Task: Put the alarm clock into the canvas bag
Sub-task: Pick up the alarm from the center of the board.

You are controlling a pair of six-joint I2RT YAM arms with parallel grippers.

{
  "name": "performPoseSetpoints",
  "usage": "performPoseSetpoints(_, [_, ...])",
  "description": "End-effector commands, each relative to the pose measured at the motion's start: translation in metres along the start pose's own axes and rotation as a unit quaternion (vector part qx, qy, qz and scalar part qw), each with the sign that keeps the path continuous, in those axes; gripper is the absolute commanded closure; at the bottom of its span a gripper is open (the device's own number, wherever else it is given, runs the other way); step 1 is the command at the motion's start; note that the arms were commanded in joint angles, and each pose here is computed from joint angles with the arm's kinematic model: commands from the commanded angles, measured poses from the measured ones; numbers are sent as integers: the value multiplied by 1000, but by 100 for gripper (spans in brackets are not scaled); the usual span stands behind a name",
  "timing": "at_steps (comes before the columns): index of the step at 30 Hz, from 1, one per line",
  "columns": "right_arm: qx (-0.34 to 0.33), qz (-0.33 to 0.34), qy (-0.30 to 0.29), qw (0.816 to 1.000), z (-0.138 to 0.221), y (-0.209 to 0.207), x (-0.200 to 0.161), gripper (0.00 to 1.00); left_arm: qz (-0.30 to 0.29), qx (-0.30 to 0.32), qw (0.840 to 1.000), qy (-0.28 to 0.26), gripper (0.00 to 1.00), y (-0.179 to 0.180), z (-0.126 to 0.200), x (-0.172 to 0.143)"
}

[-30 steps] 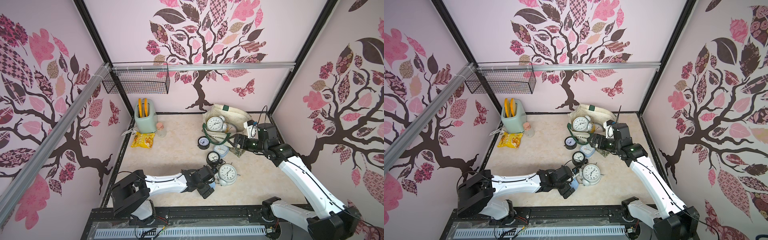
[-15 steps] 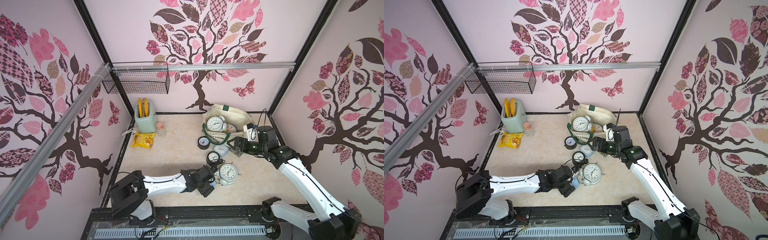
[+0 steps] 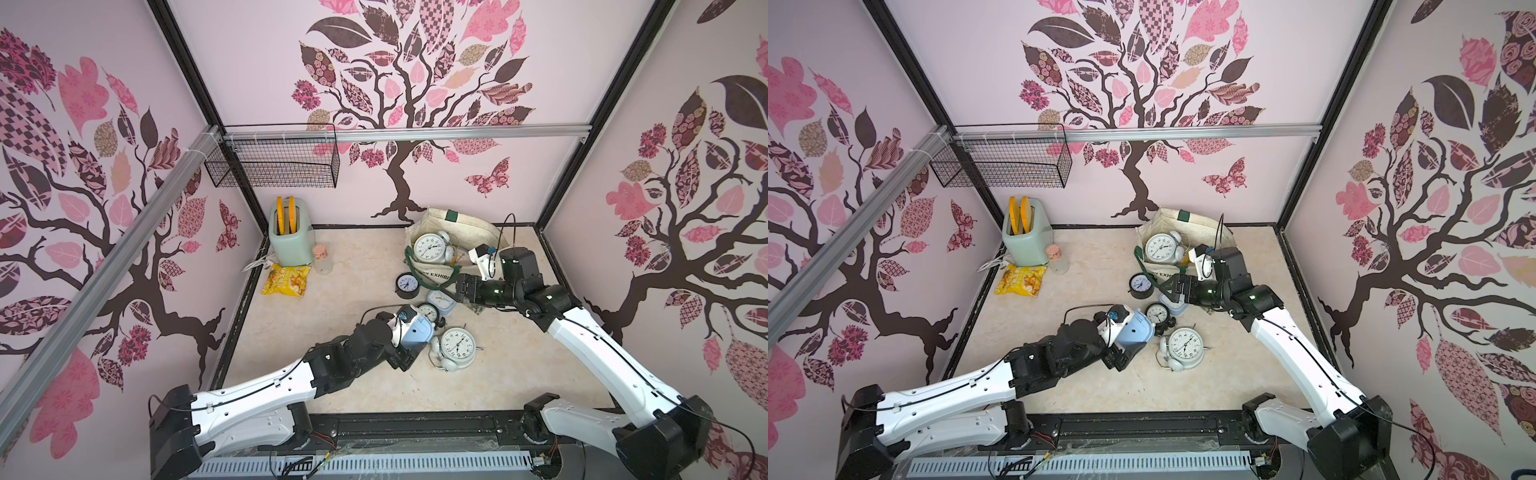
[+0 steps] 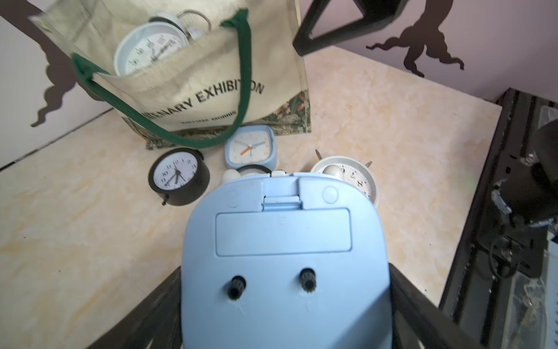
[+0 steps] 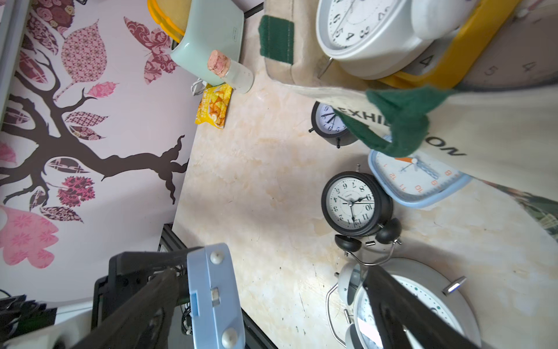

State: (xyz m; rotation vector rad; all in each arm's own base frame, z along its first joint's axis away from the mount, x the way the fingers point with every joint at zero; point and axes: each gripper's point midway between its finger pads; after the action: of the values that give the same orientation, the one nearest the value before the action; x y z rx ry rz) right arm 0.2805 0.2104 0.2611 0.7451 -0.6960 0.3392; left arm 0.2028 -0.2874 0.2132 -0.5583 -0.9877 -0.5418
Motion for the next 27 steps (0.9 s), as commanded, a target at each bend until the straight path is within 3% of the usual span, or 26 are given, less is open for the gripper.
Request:
performPoseSetpoints(1, [46,33,4,998,3,31,10,0,3,-5,999,-51,18,10,1,29])
performPoseSetpoints(7, [68,64,55,994,-10,55,-10,0,-18,-29,997,-72,16,6,-5,47])
performPoseSetpoints(19, [49,61,93,993,-34,47,-31,9,26,-75,993,-88,17,5,-9,56])
performPoseSetpoints(27, [69,50,99,991,-42,54,-34,28,34,-87,991,-91,16,2,-9,54])
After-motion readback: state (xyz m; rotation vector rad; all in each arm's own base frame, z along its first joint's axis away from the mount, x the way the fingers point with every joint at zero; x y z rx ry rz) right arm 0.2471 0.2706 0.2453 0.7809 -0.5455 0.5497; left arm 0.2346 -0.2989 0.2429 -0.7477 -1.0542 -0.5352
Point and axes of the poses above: each gripper's point midway between its finger pads, its own z axis back along the fingers, its own y axis along the line the jaws close on, x = y × z, and after that the axes turned 15 degrees about z, right-handed
